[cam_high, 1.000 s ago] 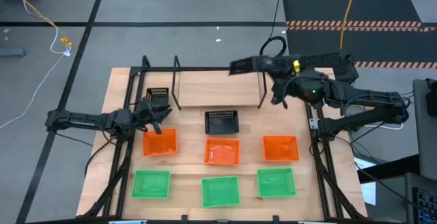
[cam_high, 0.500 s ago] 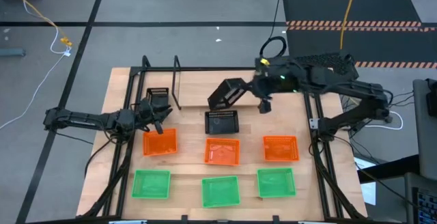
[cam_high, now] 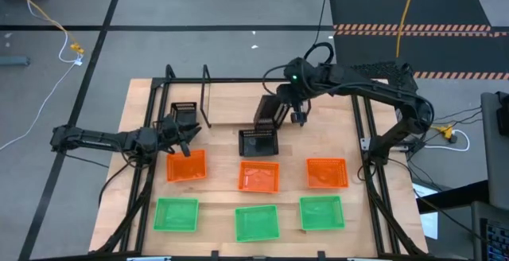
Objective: Stack baskets on shelf by color
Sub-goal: Put the top right black bin on the shelf
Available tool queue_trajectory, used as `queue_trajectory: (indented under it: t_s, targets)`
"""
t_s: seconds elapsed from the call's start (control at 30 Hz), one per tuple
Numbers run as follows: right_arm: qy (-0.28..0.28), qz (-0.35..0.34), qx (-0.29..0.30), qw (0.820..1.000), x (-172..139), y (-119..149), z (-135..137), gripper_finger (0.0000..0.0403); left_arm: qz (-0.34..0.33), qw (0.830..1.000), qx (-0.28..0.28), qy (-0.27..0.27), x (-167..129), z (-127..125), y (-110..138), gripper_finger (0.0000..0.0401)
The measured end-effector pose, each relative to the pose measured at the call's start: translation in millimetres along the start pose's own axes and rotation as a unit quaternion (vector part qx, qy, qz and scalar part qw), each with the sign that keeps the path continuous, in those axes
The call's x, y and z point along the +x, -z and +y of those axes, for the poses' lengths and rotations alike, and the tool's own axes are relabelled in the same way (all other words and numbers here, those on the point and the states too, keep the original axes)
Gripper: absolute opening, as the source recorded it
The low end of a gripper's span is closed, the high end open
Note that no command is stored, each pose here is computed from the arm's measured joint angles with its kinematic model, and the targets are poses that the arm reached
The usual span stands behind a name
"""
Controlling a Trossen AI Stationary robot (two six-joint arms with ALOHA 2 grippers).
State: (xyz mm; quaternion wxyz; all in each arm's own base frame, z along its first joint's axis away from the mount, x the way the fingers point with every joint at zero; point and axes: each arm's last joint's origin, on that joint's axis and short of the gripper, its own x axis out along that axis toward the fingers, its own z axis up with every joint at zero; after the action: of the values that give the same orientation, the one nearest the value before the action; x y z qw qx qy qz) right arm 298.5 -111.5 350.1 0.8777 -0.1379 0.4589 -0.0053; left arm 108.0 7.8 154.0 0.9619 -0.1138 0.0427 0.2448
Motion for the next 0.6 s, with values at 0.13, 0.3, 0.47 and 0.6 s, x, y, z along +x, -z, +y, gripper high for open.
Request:
queue_trajectory:
  t_s: [0.13, 0.3, 0.47, 0.6]
  targets:
    - [-0.027, 0.025, 0.023, 0.999, 4.5, 11.6, -8.7, 0.0000, 0.009, 1.000, 0.007, -0.002, 1.1, -0.2, 1.8, 0.0097]
    - [-0.010, 0.071, 0.041, 0.997, 4.8, 27.7, -23.0, 0.0000, 0.017, 1.000, 0.007, -0.004, 2.2, -0.5, 3.3, 0.0097]
    - [-0.003, 0.083, 0.060, 0.995, 4.3, 39.7, -37.6, 0.0000, 0.018, 1.000, 0.007, -0.004, 2.6, -0.7, 3.5, 0.0097]
    - [-0.025, 0.082, 0.069, 0.994, 14.0, 45.9, -46.3, 0.0000, 0.017, 1.000, 0.007, -0.004, 2.6, -0.7, 3.5, 0.0097]
